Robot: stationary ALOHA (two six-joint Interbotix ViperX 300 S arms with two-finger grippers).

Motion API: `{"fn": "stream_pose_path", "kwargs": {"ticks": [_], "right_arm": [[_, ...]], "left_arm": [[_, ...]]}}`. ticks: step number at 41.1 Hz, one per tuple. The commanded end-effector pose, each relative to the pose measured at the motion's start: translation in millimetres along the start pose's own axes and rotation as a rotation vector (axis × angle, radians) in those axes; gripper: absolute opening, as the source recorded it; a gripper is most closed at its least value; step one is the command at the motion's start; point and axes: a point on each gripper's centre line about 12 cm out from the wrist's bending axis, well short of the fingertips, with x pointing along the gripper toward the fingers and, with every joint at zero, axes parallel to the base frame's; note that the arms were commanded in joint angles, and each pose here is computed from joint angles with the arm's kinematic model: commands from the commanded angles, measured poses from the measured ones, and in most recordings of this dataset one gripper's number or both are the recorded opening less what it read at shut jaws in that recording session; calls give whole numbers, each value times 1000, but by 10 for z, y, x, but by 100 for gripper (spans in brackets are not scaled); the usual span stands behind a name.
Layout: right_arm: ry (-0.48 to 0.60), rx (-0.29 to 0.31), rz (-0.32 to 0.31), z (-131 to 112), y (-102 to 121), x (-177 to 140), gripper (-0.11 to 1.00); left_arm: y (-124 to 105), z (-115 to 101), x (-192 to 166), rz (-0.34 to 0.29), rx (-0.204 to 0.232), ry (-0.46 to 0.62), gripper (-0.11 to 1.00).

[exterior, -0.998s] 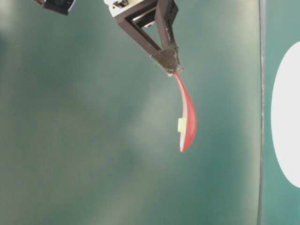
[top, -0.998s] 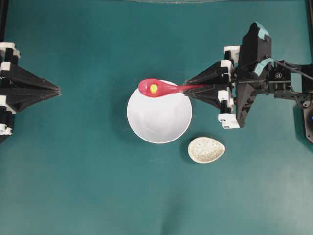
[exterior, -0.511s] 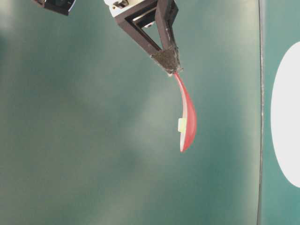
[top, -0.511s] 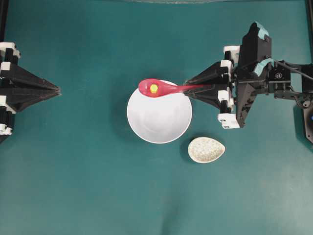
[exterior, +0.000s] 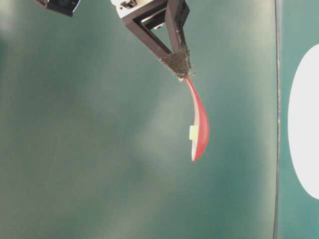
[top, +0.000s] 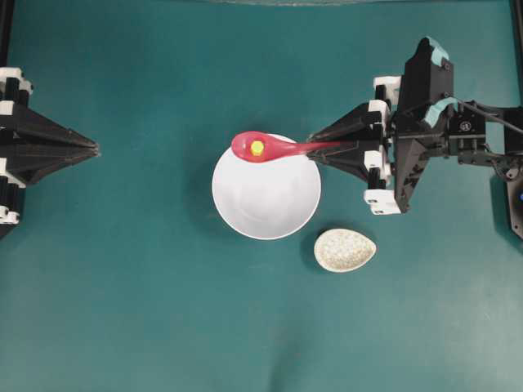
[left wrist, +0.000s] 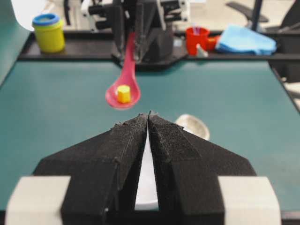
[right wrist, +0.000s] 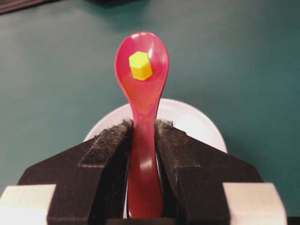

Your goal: Scoop the yellow hexagonal prism block from the bowl with a spoon using the right arm.

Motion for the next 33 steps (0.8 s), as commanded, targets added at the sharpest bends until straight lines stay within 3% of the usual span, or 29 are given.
{"fn": "stream_pose_path", "kwargs": {"ticks": [1, 33], "right_arm": [[-43, -2, 11, 140, 36, -37, 24], [-39, -5, 11, 131, 34, -37, 24]], "left_arm": [[1, 114, 33, 0, 6, -31, 11], [0, 46, 42, -1, -9, 18, 11]]}}
